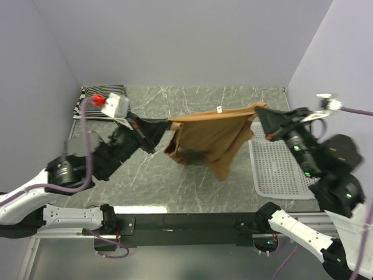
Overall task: Fold and stack the tank tops
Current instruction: Flatten the tank top out
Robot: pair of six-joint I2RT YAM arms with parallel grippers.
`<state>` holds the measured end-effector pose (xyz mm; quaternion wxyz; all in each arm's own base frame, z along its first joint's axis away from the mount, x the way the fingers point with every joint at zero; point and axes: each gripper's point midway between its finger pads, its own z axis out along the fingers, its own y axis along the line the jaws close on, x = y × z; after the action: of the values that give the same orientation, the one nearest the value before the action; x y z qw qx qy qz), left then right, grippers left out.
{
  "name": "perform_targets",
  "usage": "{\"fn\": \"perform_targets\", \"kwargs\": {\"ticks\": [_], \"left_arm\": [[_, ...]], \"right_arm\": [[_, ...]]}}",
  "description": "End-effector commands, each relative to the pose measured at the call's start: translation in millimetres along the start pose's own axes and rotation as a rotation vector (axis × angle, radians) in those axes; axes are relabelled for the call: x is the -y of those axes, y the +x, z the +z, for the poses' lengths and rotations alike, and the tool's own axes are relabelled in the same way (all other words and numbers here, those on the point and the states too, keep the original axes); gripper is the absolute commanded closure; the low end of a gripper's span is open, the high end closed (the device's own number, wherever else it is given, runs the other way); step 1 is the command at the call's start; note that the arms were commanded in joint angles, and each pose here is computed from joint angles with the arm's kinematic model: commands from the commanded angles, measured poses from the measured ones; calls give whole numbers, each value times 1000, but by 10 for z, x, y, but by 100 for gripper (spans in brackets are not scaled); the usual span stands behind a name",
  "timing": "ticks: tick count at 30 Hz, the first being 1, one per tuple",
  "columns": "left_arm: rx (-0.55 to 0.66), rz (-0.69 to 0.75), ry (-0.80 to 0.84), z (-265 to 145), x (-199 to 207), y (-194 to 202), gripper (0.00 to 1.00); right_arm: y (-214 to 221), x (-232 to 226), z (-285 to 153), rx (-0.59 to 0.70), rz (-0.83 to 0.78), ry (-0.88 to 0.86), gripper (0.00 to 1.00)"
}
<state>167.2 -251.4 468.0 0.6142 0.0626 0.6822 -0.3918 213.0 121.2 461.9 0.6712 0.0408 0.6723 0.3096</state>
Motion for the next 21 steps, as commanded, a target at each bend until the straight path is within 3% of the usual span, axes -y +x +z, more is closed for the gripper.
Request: {"fn": "perform_targets", "kwargs": {"ticks": [1,7,10,14,15,17,18,19,20,21], "left_arm": [[94,97,134,-178,230,-527,99],[256,61,161,-360,277,-1096,99],[331,54,47,-358,69,-1232,99],[337,108,-43,-158,-94,-1089,99],[332,139,-128,16,-336,-1003,100],[250,105,-58,348,-501,-690,99],[257,108,-156,536,-1038,-721,99],[207,53,-85,682,-1115,-575,99],[196,40,-176,905,-1694,-447,100],[187,19,-191,1014,-1917,-379,99]], "right_arm": [[-424,-224,-233,62,-81,-91,100],[-818,-464,-235,122,-88,-143,100],[-709,-476,60,94,-108,-127,100],[-85,-304,662,-36,-136,-61,100],[31,-254,771,-54,-139,-44,100],[394,-111,1100,-112,-154,-2,100],[504,-28,1225,-129,-160,20,100],[761,89,1479,-176,-168,42,100],[890,159,1621,-202,-170,50,100],[1018,238,1767,-229,-166,61,100]]}}
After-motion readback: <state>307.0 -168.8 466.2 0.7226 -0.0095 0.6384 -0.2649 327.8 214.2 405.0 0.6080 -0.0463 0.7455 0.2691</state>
